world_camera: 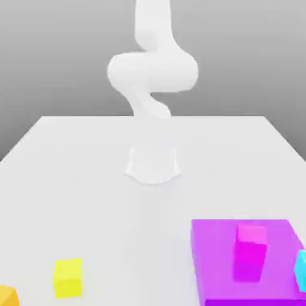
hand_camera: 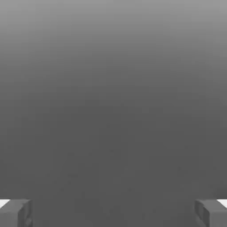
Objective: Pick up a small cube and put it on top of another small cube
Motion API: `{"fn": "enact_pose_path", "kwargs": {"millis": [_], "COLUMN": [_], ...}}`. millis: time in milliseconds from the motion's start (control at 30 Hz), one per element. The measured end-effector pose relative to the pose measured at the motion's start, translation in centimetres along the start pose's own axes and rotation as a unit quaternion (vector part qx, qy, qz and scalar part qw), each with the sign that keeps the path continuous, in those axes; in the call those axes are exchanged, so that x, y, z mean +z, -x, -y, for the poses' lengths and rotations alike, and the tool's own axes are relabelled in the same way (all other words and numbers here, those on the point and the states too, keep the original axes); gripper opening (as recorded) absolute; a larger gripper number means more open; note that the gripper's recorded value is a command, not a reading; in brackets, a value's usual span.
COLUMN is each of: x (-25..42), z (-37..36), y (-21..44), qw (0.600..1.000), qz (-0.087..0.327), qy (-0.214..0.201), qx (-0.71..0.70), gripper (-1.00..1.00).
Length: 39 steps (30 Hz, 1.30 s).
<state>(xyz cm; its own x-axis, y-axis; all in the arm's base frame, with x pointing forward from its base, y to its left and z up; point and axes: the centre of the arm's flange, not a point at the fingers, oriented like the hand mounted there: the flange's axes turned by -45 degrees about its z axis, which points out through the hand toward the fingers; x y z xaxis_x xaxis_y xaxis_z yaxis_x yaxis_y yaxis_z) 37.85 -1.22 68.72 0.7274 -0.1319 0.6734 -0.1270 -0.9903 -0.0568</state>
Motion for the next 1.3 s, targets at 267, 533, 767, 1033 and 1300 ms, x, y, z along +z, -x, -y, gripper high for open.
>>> {"fn": "enact_pose_path", "kwargs": {"millis": [267,533,767,1033,1300], "x": [13.2,25.7,35.4,44.7,50.9], "z": [-5.2,-12.7,-20.3,-27.2,-28.9], "y": [-0.9,2.1,8.1,18.1,24.7], "qw": [0.975,0.903,0.801,0.65,0.614], "qz": [0.078,0.138,0.177,0.21,0.215], "qy": [0.08,0.156,0.219,0.28,0.292], "qx": [0.192,0.376,0.528,0.675,0.701], "gripper": [0.0,0.0,0.0,0.0,-1.0]}}
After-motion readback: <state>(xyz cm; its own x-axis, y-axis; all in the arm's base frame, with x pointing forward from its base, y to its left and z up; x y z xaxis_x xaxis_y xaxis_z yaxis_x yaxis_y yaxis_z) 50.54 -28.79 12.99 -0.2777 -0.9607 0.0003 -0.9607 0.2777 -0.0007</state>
